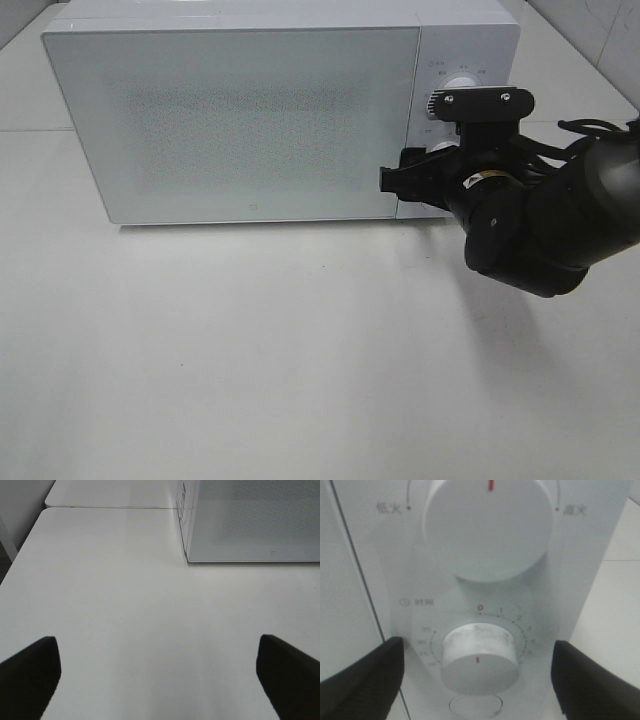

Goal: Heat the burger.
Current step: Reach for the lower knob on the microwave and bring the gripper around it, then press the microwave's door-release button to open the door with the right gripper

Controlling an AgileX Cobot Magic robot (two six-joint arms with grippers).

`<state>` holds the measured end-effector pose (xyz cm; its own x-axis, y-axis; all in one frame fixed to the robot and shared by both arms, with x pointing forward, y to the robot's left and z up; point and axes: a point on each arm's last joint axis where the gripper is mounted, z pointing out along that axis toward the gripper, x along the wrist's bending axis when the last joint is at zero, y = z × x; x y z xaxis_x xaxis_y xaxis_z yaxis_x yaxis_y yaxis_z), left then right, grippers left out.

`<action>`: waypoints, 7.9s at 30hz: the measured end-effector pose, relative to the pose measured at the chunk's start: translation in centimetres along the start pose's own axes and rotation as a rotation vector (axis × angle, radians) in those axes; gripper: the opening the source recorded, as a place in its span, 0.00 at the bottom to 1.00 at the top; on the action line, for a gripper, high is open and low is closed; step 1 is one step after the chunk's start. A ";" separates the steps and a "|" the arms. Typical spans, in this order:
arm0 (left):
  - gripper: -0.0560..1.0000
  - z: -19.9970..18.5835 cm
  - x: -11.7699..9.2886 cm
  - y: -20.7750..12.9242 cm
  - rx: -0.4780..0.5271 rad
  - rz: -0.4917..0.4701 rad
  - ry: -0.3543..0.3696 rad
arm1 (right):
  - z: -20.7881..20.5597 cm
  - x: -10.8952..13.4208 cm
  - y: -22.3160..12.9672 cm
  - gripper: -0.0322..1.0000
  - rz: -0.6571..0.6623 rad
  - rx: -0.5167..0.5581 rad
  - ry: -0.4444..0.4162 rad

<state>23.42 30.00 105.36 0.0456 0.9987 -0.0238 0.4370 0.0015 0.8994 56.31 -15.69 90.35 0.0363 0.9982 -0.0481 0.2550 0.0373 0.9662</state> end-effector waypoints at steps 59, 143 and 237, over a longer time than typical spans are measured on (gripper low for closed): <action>0.99 0.0 0.0 0.0 0.000 0.000 0.000 | -0.2 0.2 0.4 0.44 0.379 0.013 0.024; 0.99 0.0 0.0 0.0 0.000 0.000 0.000 | -8.2 -1.1 5.3 0.70 0.789 0.243 0.284; 0.99 0.0 0.0 0.0 0.000 0.000 0.000 | -34.9 -16.1 5.9 0.77 0.159 0.167 0.135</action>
<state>23.42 30.00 105.36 0.0456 0.9987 -0.0238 0.4370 0.0015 0.8994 23.54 -29.89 105.66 -0.0375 0.9886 0.1457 0.4130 -0.1175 0.9031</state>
